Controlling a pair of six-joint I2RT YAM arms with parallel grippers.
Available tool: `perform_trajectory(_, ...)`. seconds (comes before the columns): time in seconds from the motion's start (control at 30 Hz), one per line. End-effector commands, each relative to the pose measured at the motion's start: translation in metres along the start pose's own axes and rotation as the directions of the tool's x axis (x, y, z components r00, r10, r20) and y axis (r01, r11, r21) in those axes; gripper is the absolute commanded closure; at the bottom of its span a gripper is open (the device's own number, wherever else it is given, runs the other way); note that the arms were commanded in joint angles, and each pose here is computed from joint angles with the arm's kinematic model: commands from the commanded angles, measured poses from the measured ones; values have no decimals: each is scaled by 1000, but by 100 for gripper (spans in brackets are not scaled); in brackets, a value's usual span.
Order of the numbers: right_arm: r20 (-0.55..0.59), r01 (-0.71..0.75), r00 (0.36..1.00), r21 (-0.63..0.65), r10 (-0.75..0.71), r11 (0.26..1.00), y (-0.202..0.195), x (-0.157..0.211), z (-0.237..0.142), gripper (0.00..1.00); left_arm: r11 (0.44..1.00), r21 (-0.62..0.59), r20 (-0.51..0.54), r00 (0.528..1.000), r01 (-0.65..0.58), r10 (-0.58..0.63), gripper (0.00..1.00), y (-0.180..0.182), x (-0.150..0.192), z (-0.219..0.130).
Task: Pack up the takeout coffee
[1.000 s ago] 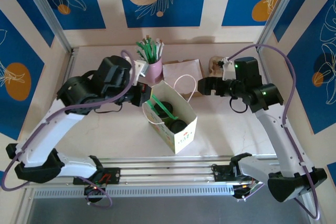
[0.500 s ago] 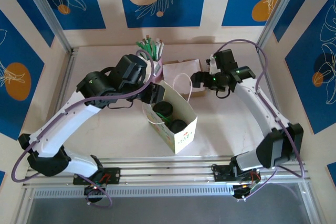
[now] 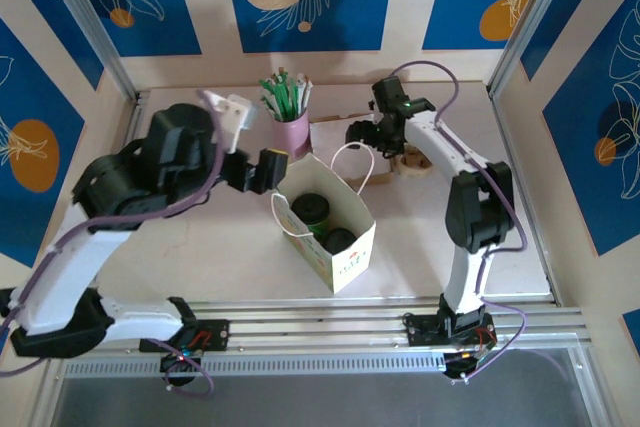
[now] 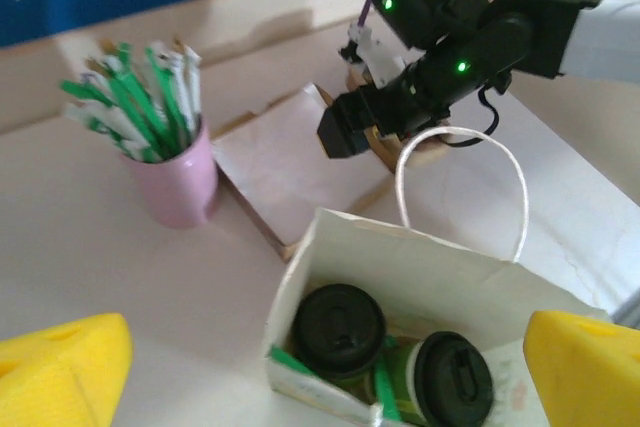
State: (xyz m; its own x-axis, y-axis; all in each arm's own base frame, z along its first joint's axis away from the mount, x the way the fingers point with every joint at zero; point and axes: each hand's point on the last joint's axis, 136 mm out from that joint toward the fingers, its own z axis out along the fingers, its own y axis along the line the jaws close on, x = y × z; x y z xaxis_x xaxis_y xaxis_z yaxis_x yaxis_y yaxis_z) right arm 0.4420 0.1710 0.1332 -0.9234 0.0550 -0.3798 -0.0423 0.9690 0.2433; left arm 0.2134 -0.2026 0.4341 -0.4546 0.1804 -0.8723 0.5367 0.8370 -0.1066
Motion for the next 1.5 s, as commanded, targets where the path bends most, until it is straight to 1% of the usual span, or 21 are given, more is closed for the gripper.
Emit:
perform_trajectory(0.0,-26,46,999,74,-45,996,-2,-4,17,10,995,-94,47,998,-42,47,0,21,5,-11)
perform_trajectory(0.27,-101,120,989,162,-104,980,-7,-8,69,15,986,-168,22,1000,-17,21,0,47,45,-28)
perform_trajectory(0.4,-128,152,983,185,-130,971,-7,-5,89,20,982,-189,1,1000,0,0,0,54,60,-29)
perform_trajectory(0.57,-162,160,978,185,-130,970,-9,2,105,32,977,-211,-26,1000,3,-9,0,59,69,-28)
perform_trajectory(0.73,-165,164,977,181,-135,970,-9,3,107,53,975,-223,-43,999,-3,-7,0,61,75,-26)
perform_trajectory(0.8,-165,168,977,185,-138,968,-9,3,107,56,974,-225,-48,999,-5,-6,0,61,76,-26)
perform_trajectory(0.87,-163,170,977,190,-140,967,-9,3,104,61,974,-225,-52,999,-9,-3,0,61,76,-25)
perform_trajectory(1.0,-130,162,982,176,-140,971,-3,-4,89,75,973,-230,-59,998,-18,5,0,61,77,-24)
perform_trajectory(1.1,-103,158,985,167,-142,973,3,-11,73,79,973,-231,-65,998,-25,10,0,61,78,-23)
perform_trajectory(1.17,-80,152,987,157,-140,976,6,-16,62,81,973,-230,-71,997,-27,11,0,61,79,-23)
perform_trajectory(1.27,-50,138,990,136,-132,981,11,-22,44,92,972,-231,-78,997,-33,15,0,62,81,-22)
perform_trajectory(1.33,-22,131,991,126,-129,983,14,-28,28,95,973,-230,-83,996,-36,17,0,61,82,-21)
perform_trajectory(1.47,35,112,993,95,-116,989,19,-37,-4,96,973,-227,-94,995,-40,19,0,61,85,-20)
